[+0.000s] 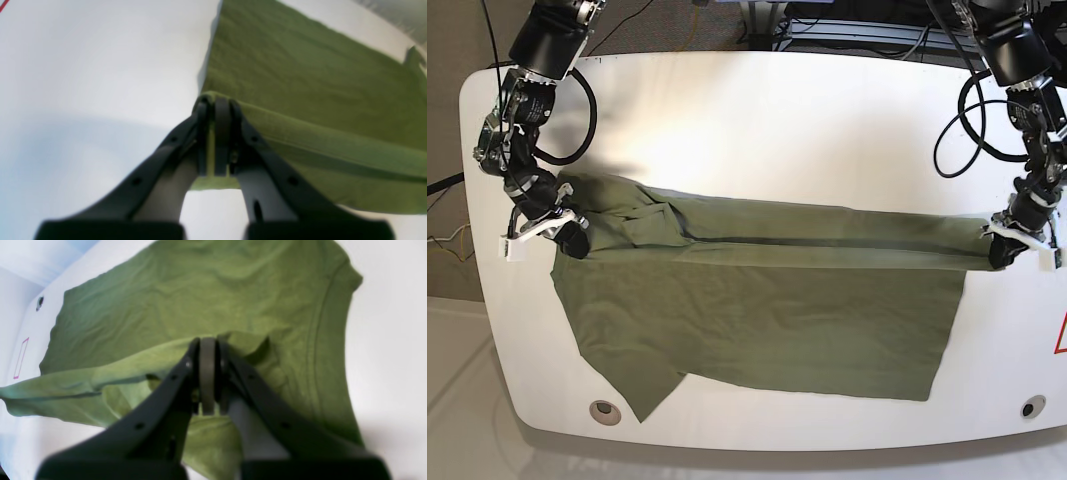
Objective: Fold the T-shirt properly
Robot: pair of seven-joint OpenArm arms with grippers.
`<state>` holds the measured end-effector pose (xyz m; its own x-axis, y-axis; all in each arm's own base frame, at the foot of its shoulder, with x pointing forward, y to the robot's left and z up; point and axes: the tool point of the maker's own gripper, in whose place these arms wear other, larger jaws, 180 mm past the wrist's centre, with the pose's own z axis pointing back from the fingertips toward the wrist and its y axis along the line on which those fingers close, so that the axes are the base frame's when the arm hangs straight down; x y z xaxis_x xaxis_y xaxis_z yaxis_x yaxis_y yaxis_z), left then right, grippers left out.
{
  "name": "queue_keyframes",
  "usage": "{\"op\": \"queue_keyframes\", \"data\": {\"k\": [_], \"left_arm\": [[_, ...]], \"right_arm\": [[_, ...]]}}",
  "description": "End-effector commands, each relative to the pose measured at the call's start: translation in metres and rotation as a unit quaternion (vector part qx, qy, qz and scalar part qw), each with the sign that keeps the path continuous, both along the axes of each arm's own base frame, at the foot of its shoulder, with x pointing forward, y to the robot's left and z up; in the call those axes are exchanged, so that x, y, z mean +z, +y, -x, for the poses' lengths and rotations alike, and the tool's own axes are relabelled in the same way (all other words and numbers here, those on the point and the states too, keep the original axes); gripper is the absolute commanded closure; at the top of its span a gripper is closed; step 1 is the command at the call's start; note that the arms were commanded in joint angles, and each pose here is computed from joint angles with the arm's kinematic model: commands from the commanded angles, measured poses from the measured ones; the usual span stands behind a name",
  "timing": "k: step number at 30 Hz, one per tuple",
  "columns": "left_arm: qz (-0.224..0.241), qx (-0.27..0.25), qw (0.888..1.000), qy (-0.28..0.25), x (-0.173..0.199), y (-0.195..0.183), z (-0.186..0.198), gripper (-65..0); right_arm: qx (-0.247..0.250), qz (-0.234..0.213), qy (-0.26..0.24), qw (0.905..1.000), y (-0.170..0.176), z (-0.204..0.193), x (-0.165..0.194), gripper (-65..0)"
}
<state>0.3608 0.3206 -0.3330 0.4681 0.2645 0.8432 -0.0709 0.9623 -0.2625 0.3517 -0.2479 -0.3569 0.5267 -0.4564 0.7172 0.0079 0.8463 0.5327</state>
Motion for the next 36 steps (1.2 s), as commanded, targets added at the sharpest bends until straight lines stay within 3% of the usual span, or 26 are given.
{"op": "queue_keyframes", "data": {"k": [1, 4, 16, 20, 36], "left_arm": [[-0.017, -0.003, 0.999, -0.032, 0.021, 0.004, -0.017, 0.0], [-0.018, -0.005, 0.999, -0.032, 0.021, 0.002, -0.021, 0.0], [-0.021, -0.004, 0.999, -0.038, 0.028, 0.004, -0.033, -15.3], [-0.025, -0.013, 0.999, -0.021, 0.022, 0.0, -0.03, -20.2], [-0.026, -0.018, 0.999, -0.002, 0.013, 0.0, -0.019, -28.0]], "right_arm": [[-0.007, 0.008, -0.029, 0.9995, -0.009, -0.01, 0.015, 0.0], [-0.008, 0.004, -0.026, 0.9996, -0.008, -0.011, 0.012, -0.2], [0.0, -0.001, -0.032, 0.9995, -0.008, -0.013, 0.005, -5.8], [0.011, -0.003, -0.034, 0.9994, -0.004, -0.022, 0.006, -11.8], [0.016, 0.004, -0.019, 0.9997, -0.012, -0.017, 0.006, -28.8]]}}
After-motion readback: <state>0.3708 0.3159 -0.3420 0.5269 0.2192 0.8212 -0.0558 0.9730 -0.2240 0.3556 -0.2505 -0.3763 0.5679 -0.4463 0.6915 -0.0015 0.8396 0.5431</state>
